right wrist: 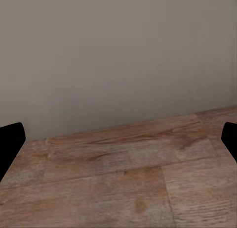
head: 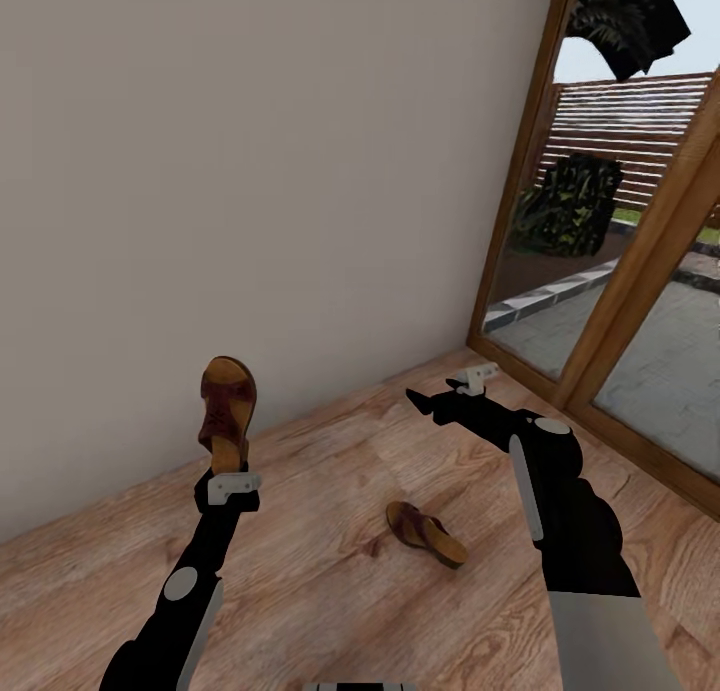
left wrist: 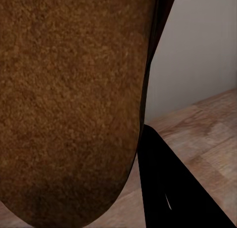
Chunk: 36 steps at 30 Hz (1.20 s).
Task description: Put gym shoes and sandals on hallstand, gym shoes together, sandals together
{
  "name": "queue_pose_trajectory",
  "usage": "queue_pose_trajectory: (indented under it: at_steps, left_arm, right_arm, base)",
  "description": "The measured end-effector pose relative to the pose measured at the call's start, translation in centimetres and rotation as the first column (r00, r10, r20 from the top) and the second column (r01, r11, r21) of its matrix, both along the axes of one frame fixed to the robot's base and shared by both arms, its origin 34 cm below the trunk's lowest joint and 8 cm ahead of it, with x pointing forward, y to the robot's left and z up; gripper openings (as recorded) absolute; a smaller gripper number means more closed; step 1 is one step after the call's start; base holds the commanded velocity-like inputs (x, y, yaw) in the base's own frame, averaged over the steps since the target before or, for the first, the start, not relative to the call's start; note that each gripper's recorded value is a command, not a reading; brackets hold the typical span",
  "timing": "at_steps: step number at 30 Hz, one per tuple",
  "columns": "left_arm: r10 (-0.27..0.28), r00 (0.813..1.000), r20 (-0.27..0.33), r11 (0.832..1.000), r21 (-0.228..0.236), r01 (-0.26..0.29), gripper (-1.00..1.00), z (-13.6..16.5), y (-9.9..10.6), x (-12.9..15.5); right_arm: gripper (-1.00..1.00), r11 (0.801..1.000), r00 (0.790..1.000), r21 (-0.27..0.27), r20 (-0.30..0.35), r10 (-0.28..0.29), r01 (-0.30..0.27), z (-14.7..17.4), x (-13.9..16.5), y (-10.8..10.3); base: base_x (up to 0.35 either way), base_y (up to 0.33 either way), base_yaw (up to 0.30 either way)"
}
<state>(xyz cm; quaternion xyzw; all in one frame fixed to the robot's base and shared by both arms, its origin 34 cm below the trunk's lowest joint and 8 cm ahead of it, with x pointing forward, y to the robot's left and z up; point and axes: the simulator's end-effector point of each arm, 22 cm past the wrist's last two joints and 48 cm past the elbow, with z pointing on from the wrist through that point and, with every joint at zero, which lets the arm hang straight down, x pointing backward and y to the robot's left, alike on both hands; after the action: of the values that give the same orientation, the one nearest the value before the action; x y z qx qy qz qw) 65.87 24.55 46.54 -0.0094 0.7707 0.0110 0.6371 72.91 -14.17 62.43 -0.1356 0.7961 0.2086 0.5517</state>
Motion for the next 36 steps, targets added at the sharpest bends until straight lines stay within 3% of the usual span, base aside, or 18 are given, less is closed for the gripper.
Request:
queue_pose_trajectory:
  at_steps: [3,5,6,11,14,15,19,23,36]
  left_arm:
    - [-0.008,1.000,0.004,1.000,-0.002,0.008,-1.00,0.1,-0.2,0.0]
    - [-0.038,0.999,0.017,0.999,0.001,0.038,-1.00,0.8,-1.5,0.3]
    - [-0.040,0.999,0.019,0.999,0.000,0.040,-1.00,0.9,-1.6,0.3]
    - [-0.062,0.998,0.026,0.998,-0.002,0.062,-1.00,1.3,-2.6,0.4]
    - [-0.100,0.994,0.037,0.995,0.000,0.100,-1.00,2.0,-4.4,0.7]
    - [-0.121,0.992,0.033,0.993,0.001,0.121,-1.00,2.2,-5.4,0.8]
    - [-0.147,0.989,-0.013,0.989,0.002,0.147,-1.00,1.9,-6.7,0.8]
    - [-0.151,0.988,-0.046,0.989,0.003,0.151,-1.00,1.6,-7.1,0.7]
    - [-0.149,0.986,-0.081,0.989,0.000,0.149,-1.00,0.5,-7.3,0.1]
  right_arm:
    - [1.00,1.000,1.000,-0.003,-0.020,-0.005,0.004,-0.9,0.0,-0.3]
    - [1.00,1.000,0.996,-0.006,-0.094,-0.001,0.000,-4.8,-0.1,-0.2]
    - [1.00,1.000,0.995,-0.007,-0.099,0.001,-0.001,-5.3,-0.1,-0.1]
    - [1.00,0.999,0.999,-0.034,-0.047,0.013,-0.014,-7.9,0.4,-0.4]
    - [1.00,0.995,1.000,-0.094,-0.018,0.012,-0.014,-10.1,0.6,-2.5]
    - [1.00,0.991,1.000,-0.131,-0.021,0.009,-0.011,-11.6,0.4,-4.1]
    - [1.00,0.982,0.997,-0.186,-0.077,-0.003,-0.011,-16.2,-0.7,-7.4]
    - [1.00,0.979,0.993,-0.202,-0.117,-0.004,-0.020,-19.6,-2.0,-8.7]
    - [1.00,0.980,0.987,-0.197,-0.161,0.010,-0.042,-23.6,-4.1,-8.8]
  base:
    - [0.000,0.000,-0.012]
    - [0.000,0.000,-0.002]
    - [0.000,0.000,-0.001]
    - [0.000,0.000,0.000]
    - [0.000,0.000,0.000]
    - [0.000,0.000,0.000]
    - [0.000,0.000,0.000]
    - [0.000,0.000,0.000]
    - [0.089,-0.053,0.000]
